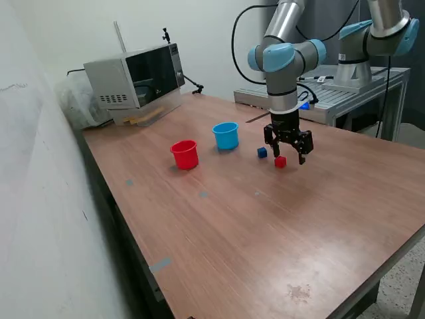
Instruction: Place red objects in the red bin, and blue objects in the blue bin.
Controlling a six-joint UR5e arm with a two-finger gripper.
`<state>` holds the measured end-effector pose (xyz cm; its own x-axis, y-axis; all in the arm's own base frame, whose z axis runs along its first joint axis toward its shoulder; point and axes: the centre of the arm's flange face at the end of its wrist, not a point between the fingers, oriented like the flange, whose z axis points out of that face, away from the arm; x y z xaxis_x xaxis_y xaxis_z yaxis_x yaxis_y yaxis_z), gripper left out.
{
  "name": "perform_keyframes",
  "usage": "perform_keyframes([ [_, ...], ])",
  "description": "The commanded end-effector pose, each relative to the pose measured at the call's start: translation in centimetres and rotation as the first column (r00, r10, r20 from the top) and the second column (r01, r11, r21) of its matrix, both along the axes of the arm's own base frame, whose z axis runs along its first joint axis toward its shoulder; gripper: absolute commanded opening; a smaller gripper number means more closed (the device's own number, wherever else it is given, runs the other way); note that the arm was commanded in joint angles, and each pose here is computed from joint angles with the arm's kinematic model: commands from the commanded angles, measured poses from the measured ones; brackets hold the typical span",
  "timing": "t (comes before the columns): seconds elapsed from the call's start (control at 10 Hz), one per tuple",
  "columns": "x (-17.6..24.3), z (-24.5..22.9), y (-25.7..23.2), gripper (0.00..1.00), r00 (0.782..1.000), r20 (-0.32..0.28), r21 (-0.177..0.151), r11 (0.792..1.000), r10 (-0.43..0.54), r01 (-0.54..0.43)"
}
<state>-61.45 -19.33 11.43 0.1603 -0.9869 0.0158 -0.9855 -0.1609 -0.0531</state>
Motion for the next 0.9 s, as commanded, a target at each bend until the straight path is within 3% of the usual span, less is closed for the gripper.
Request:
perform_keyframes([
  [0.0, -0.2, 0.1, 0.0, 0.00, 1.000, -0.014, -0.001, 1.000, -0.001, 0.001],
  [0.6, 0.1, -0.1, 0.0, 0.00, 1.000, -0.013, -0.001, 1.000, 0.001, -0.001],
  [0.8, 0.1, 1.9, -0.1, 0.00, 0.999, -0.040, -0.002, 1.000, 0.002, -0.002],
])
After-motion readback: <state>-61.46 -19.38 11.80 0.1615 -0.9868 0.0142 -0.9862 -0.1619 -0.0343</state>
